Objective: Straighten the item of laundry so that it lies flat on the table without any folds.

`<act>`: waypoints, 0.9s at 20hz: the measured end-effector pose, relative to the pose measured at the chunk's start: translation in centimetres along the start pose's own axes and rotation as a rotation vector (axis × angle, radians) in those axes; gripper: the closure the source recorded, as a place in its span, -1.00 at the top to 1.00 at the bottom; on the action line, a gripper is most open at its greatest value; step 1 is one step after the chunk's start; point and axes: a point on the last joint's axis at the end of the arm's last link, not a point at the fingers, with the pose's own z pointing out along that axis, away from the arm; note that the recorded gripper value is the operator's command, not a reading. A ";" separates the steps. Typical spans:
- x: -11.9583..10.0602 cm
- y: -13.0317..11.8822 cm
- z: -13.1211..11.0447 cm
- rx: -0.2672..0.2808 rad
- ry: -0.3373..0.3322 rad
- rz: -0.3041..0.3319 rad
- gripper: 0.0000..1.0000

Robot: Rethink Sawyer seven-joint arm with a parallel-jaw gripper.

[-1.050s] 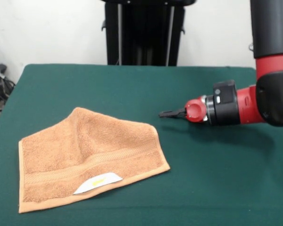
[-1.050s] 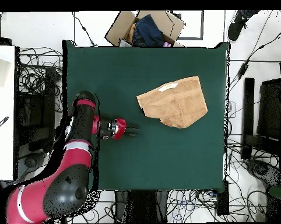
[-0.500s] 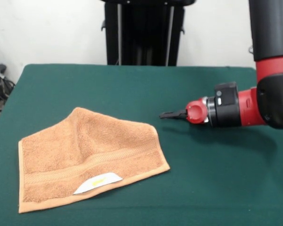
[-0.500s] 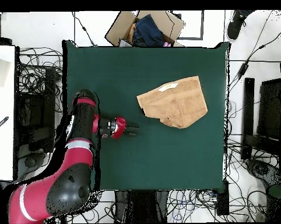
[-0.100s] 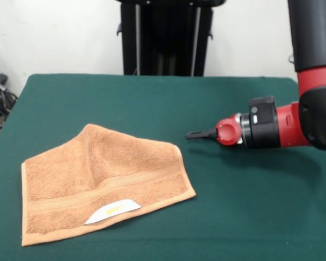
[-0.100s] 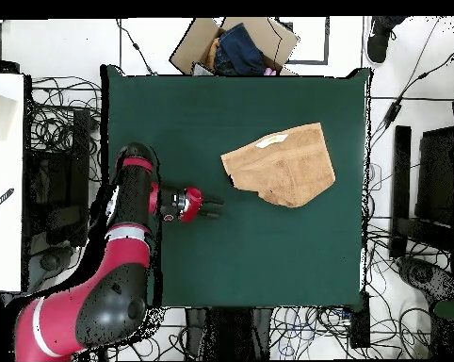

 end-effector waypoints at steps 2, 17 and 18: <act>-0.1 0.0 -0.1 0.000 -0.001 -0.006 1.00; -1.0 -0.9 -1.2 -0.006 -0.002 0.016 1.00; -1.1 -0.9 -1.3 -0.009 0.001 0.019 1.00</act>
